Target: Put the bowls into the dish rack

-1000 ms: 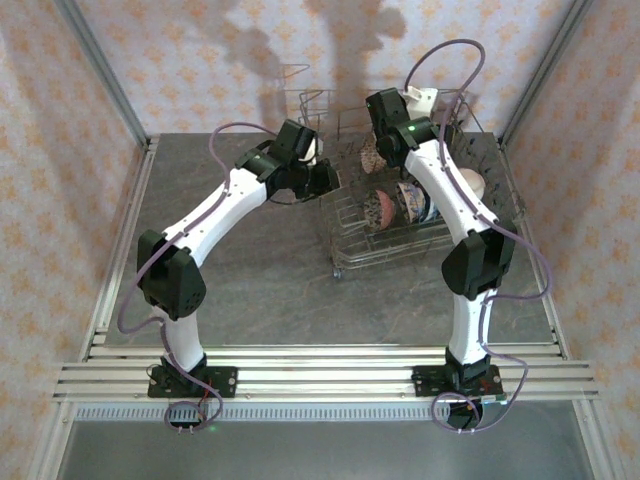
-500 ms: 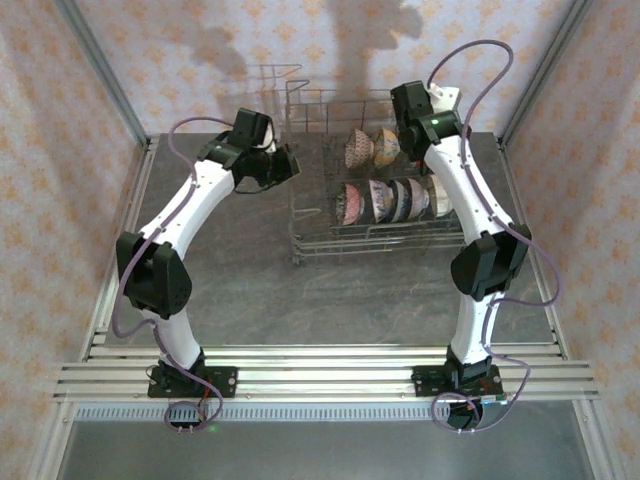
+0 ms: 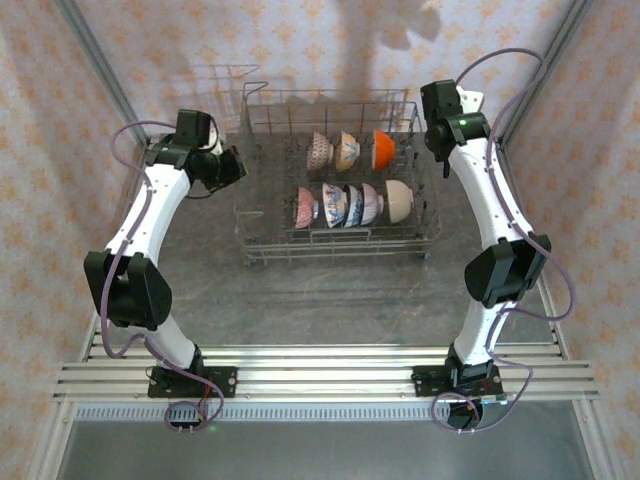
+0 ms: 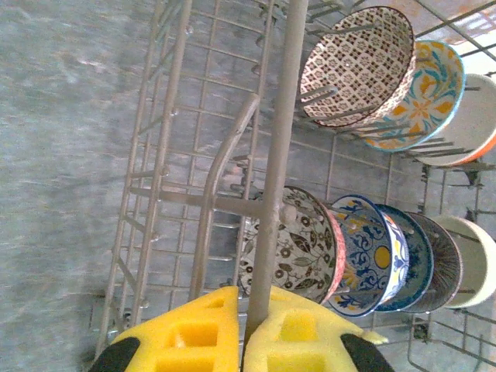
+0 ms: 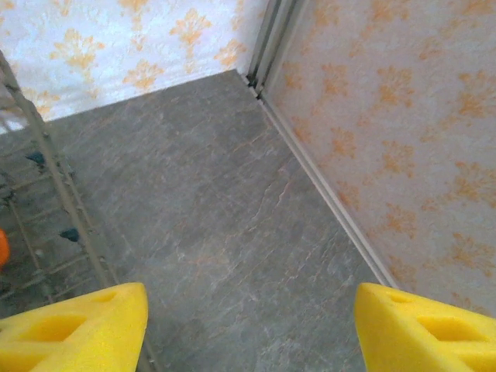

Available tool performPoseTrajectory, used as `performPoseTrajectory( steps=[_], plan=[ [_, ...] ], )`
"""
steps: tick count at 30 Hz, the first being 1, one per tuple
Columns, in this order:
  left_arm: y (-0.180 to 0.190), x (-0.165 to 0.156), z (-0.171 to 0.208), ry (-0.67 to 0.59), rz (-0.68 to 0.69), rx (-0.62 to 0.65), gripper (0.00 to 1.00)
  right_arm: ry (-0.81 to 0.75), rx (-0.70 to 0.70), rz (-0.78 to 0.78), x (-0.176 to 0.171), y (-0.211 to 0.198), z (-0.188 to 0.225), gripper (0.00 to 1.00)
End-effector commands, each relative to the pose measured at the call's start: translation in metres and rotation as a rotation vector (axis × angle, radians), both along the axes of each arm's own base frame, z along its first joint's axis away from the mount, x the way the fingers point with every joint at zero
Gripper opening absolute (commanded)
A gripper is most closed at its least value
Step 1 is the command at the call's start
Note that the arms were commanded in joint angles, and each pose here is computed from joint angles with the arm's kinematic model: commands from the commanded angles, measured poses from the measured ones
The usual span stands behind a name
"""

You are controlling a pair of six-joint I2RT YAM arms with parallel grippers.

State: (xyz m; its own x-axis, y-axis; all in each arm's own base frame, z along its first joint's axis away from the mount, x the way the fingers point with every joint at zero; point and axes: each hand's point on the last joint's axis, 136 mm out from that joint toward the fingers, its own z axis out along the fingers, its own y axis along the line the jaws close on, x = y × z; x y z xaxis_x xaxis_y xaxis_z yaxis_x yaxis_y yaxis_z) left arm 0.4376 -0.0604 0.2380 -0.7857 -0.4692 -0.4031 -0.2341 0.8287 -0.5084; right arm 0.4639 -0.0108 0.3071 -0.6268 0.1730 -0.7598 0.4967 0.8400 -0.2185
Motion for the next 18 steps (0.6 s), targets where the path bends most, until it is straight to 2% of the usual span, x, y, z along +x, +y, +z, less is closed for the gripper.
performPoseTrajectory(
  steps=[1, 3, 4, 7, 9, 12, 13, 15, 18],
  plan=[
    [0.06, -0.002, 0.032, -0.088, 0.187, 0.104, 0.02, -0.014, 0.038, 0.049, 0.0, 0.005, 0.005, 0.71],
    [0.065, -0.003, 0.034, -0.094, 0.191, 0.127, 0.07, -0.014, 0.051, 0.049, 0.002, 0.002, 0.002, 0.71],
    [0.067, -0.003, 0.038, -0.108, 0.192, 0.129, 0.16, -0.012, 0.056, 0.045, 0.003, -0.001, 0.0, 0.72],
    [0.06, 0.0, 0.057, -0.186, 0.148, 0.113, 0.55, -0.004, 0.061, 0.0, 0.003, -0.022, -0.011, 0.73],
    [0.064, -0.004, 0.071, -0.249, 0.156, 0.144, 0.69, 0.0, 0.052, -0.054, 0.002, -0.043, -0.021, 0.78],
    [0.093, -0.023, 0.087, -0.327, 0.25, 0.299, 0.94, 0.034, 0.045, -0.118, -0.005, -0.074, -0.052, 0.88],
    [0.108, -0.034, 0.089, -0.336, 0.31, 0.374, 0.99, 0.056, 0.061, -0.132, -0.01, -0.083, -0.067, 0.93],
    [0.133, -0.053, 0.084, -0.327, 0.408, 0.493, 0.99, 0.091, 0.1, -0.173, -0.022, -0.098, -0.092, 1.0],
    [0.165, -0.081, 0.047, -0.258, 0.538, 0.639, 0.99, 0.107, 0.08, -0.267, -0.049, -0.117, -0.129, 1.0]
  ],
)
